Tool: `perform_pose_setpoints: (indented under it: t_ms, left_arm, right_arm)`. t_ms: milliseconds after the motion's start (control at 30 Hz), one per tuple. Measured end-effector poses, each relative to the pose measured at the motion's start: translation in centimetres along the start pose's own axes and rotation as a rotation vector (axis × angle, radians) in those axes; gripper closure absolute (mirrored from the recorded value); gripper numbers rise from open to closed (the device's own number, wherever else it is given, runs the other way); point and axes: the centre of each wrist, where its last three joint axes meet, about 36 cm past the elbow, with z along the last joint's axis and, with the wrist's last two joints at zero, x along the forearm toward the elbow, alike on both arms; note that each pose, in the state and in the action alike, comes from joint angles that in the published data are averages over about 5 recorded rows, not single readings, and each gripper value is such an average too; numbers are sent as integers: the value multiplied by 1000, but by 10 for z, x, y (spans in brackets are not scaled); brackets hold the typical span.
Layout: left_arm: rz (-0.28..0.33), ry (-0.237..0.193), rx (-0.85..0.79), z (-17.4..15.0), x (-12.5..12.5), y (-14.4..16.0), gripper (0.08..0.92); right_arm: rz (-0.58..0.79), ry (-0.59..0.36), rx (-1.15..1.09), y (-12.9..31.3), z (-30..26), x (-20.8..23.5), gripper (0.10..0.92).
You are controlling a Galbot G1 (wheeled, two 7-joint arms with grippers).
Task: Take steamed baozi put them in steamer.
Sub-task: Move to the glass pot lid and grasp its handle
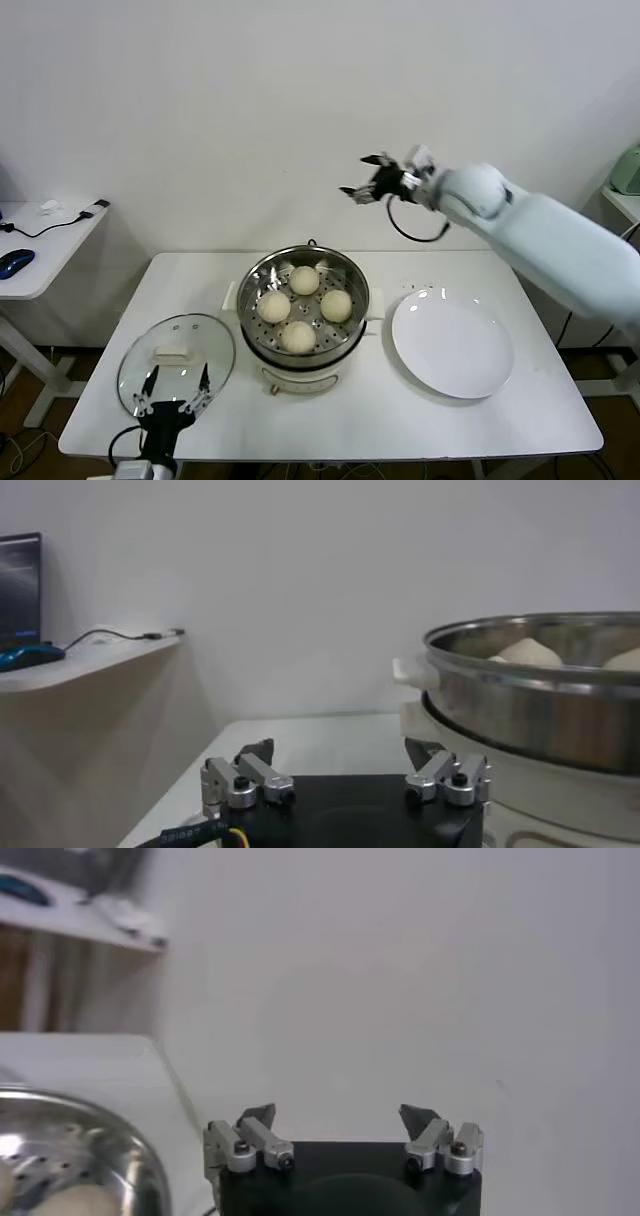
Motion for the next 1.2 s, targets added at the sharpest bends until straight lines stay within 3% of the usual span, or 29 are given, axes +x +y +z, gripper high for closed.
perform_pose_setpoints:
  t_ms: [433,833,1000,1200]
  left_arm:
    - [-18,-33,-60,-4,-17,17,177]
    - [-78,-78,-193,9,-25,23,177]
    - [-150,-108,-329,17,-31,28,177]
    - [-229,-172,-650,40,-38,45,177]
  right_arm:
    - [269,-173,-260,76,156,91,199]
    - [419,-147,-444,217,285,166,200]
    - [464,-133,-463,252,305,183,199]
    - [510,-96,-472,276,317,192,200]
